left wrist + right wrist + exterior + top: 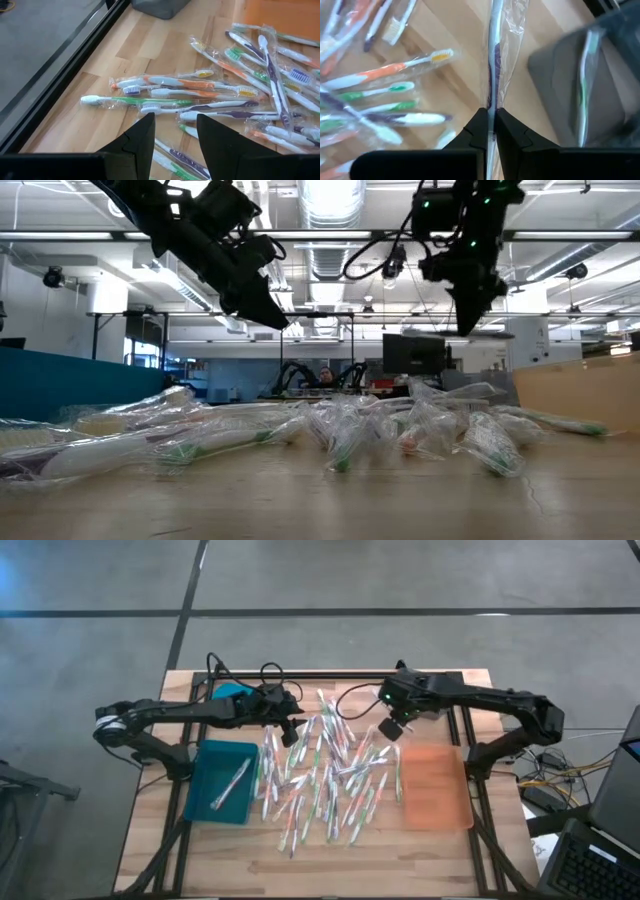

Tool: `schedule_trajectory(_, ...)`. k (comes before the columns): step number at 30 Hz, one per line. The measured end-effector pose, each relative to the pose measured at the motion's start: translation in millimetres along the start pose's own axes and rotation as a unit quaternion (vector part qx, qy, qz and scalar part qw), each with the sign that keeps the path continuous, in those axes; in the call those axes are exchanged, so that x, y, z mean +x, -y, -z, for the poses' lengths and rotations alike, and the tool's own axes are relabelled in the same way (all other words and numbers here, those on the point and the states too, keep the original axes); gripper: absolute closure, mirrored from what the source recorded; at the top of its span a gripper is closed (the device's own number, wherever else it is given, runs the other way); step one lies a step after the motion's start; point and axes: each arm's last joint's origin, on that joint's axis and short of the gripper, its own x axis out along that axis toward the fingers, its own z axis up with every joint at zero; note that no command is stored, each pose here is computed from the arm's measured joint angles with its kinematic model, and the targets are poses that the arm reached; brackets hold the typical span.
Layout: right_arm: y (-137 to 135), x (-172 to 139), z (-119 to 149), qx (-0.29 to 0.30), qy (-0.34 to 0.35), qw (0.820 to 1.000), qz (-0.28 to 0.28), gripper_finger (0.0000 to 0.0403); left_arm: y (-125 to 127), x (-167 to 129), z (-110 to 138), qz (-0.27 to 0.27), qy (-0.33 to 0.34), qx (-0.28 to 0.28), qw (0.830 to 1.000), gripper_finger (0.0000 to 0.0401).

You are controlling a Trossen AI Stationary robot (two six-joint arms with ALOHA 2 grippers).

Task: Pick & Place Toothbrushes
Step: Put the purple toothbrush into the orange bin

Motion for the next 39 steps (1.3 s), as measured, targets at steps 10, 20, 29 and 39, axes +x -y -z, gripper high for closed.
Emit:
schedule_trajectory(10,-15.5,-32.9,45.9,0.092,0.002,0.995,-0.025,0.0389,-0.1,0.0,-2.0,-0.001,0.011,0.000,1.000,0.0250)
schedule_trajectory(20,-34.1,-46.6,86.5,0.152,-0.061,0.986,0.012,0.0389,-0.2,-0.1,-3.1,-0.001,0.016,0.008,1.000,0.0250)
schedule_trajectory(29,-31.5,-50.3,101.1,0.213,-0.157,0.964,0.028,0.0389,-0.3,-0.3,-5.2,-0.002,0.026,0.021,0.999,0.0250)
schedule_trajectory(39,-50.5,-58.7,123.8,0.223,-0.155,0.962,0.034,0.0389,-0.5,-0.5,-8.7,-0.003,0.044,0.023,0.999,0.0250)
